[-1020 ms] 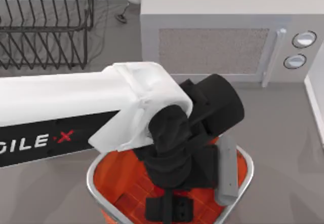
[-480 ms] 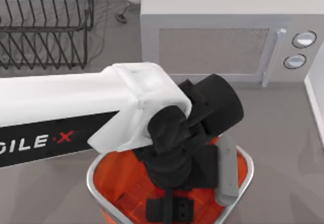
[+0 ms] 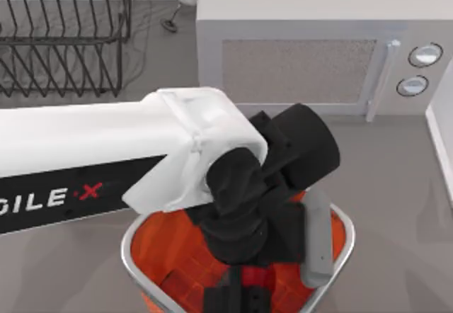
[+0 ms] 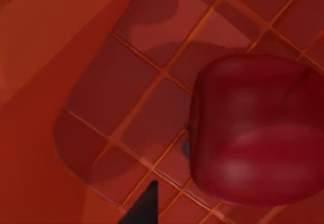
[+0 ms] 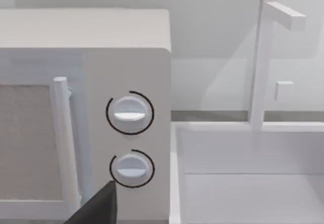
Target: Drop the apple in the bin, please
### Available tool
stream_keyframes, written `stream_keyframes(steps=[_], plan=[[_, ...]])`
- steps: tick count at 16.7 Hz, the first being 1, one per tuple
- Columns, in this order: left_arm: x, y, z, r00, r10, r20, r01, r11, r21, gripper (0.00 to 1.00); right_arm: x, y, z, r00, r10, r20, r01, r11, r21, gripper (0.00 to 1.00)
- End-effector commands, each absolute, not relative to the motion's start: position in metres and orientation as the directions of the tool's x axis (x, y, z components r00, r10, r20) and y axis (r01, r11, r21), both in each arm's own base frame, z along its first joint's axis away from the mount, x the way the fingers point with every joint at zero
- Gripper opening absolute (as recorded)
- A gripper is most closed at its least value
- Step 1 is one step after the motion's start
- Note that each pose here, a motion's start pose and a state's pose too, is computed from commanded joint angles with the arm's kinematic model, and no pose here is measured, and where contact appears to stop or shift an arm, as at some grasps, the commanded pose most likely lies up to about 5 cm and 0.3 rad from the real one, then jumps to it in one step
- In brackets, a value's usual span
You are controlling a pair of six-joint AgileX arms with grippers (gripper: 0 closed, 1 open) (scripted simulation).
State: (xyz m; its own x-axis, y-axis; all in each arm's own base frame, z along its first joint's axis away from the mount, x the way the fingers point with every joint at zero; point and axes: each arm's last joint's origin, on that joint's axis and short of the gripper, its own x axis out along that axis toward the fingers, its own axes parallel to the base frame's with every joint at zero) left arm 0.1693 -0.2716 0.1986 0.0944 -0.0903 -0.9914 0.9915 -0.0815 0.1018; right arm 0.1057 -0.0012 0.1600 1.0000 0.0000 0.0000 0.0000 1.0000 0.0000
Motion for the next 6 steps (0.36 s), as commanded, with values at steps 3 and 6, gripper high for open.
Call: stream_keyframes(steps=[3,6], plan=[[0.1693,-0.2716,0.1986,0.094,-0.090,-0.991,0.991,-0.081,0.102,1.00,0.1057,-0.0012,0.1600,1.000,0.000,0.000,0.000,1.000,0.000,1.00],[0.1693,-0.2716,0.1986,0.094,-0.090,-0.991,0.991,-0.081,0.102,1.00,0.1057,-0.0012,0.1600,1.000,0.000,0.000,0.000,1.000,0.000,1.00]])
